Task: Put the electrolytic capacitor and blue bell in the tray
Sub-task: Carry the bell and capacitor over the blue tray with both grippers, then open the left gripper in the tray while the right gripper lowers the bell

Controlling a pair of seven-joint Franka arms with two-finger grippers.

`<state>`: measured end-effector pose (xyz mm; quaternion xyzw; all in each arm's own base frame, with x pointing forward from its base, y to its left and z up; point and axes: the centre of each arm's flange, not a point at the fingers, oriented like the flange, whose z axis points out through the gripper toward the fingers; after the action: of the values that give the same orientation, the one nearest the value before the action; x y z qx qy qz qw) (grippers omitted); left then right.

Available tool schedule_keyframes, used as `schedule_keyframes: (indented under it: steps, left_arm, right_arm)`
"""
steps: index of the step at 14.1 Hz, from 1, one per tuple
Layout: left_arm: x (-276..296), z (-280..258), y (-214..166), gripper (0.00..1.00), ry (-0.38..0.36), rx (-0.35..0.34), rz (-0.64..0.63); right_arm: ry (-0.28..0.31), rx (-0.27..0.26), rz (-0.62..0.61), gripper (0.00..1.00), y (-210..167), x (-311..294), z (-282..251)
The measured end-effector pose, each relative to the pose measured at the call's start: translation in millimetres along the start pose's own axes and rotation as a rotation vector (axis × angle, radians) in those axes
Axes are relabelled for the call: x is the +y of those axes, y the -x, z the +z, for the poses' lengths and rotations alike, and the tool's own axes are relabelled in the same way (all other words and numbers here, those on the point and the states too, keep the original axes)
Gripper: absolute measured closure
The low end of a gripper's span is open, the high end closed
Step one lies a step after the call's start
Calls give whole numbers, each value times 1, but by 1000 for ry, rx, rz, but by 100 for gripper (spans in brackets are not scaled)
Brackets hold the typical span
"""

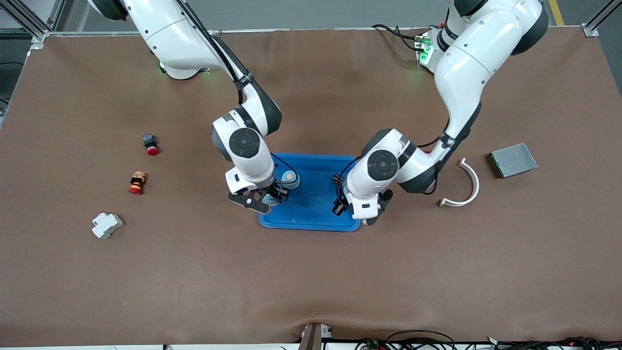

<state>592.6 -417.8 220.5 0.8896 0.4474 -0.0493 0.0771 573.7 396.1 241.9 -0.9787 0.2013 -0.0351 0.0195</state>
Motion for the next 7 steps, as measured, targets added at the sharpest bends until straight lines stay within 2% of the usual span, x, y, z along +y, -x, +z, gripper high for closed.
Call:
schedule_keyframes:
  steps: [5,7]
  left_arm:
    - [-8,31,4,66,-40,8,3]
    - [-6,29,1,51,-34,11,2]
  right_arm:
    - [26,5,32,33,9,-19,14]
    - [39,20,36,33,13,-26,24]
